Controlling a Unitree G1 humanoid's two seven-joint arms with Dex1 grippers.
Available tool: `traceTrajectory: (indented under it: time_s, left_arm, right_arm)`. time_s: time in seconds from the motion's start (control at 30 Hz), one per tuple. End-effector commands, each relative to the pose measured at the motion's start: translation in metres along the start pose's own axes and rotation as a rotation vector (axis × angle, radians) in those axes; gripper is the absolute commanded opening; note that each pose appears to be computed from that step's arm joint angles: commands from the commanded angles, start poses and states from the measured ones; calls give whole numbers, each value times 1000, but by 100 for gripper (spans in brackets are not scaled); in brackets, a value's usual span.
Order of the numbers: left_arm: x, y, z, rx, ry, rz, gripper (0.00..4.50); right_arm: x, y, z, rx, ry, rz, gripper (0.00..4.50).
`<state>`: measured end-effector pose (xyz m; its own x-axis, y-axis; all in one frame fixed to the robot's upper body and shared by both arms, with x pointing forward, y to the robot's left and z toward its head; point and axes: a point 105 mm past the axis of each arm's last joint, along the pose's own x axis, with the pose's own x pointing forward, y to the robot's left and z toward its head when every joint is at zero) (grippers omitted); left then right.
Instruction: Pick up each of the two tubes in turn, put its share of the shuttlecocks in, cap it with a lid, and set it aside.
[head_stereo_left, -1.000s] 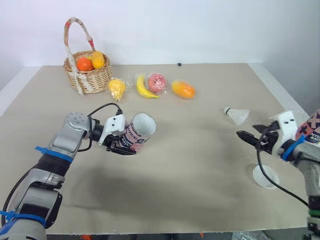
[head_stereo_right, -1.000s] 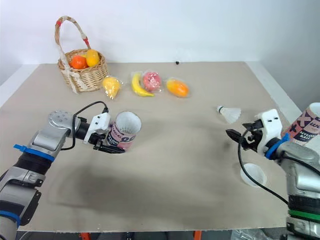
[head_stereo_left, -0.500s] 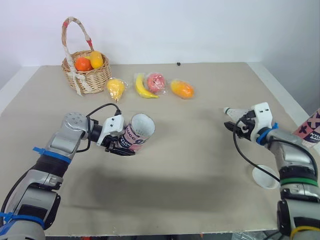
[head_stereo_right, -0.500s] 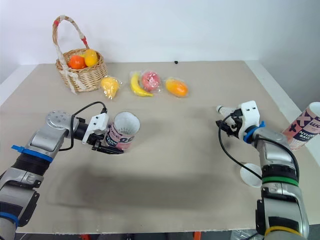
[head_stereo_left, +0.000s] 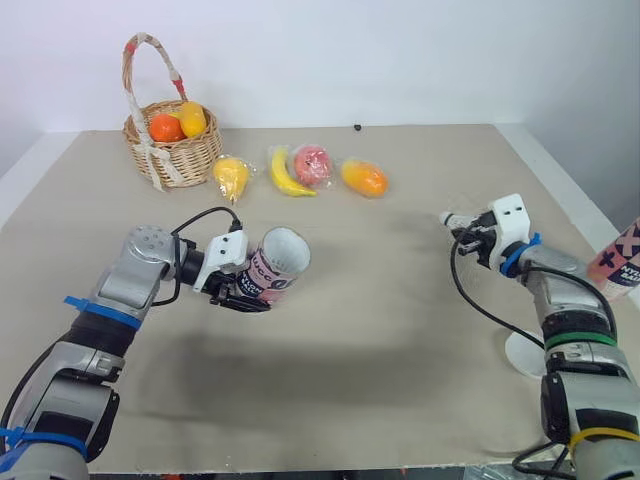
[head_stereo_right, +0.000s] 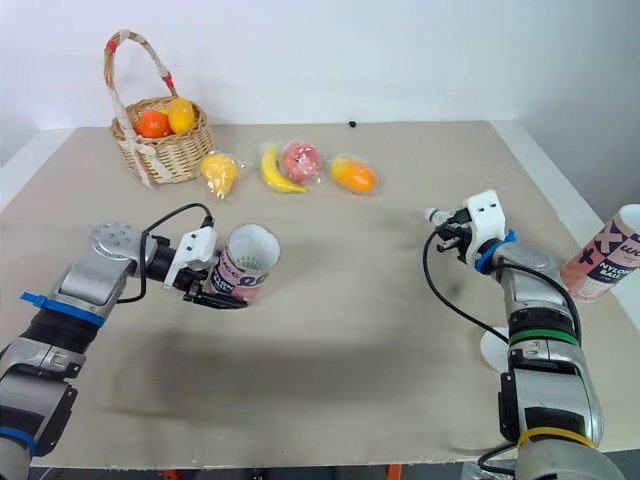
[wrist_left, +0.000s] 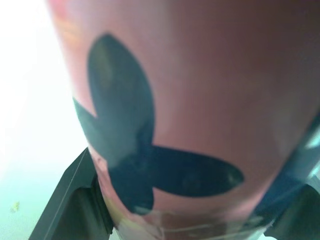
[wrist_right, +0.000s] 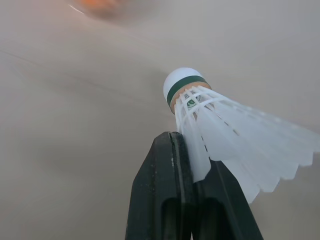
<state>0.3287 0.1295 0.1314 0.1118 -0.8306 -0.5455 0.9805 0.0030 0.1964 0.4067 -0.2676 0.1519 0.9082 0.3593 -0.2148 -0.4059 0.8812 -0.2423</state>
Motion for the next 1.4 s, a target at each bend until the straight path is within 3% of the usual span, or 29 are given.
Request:
traceTrajectory:
  time_s: [0.03,0.13,0.3,0.4,0.6,1.0,1.03,1.2,1.23,1.33,1.4]
  left_arm:
    - [3,-5,-13,-35,42,-16,299]
    - [4,-4,-12,-33,41,-19,299]
    - [5,-1,-11,-30,40,-25,299]
    - [6,0,-10,-30,39,-29,299]
    - [9,1,-7,-26,35,-38,299]
    - [9,1,-6,-26,32,-35,299]
    - [9,1,-6,-27,32,-35,299]
    - [9,0,-6,-26,33,-38,299]
    - [10,0,-6,-25,32,-38,299]
    - [10,0,-5,-24,29,-39,299]
    - [11,0,-5,-23,29,-40,299]
  right_arm:
    - [-13,8,45,-100,-131,57,8]
    - [-27,51,79,-211,-213,260,8]
    - [-66,159,124,-477,-328,732,8]
    - [-69,199,142,-669,-365,855,8]
    - [-58,221,155,-823,-361,928,8]
    - [-38,234,154,-923,-294,999,8]
    - [-37,235,155,-923,-296,1001,68]
    - [-50,243,169,-792,-379,1114,244]
    - [-53,241,173,-771,-396,1125,304]
    - [-61,232,181,-710,-429,1135,427]
    - [-62,221,188,-641,-444,1112,427]
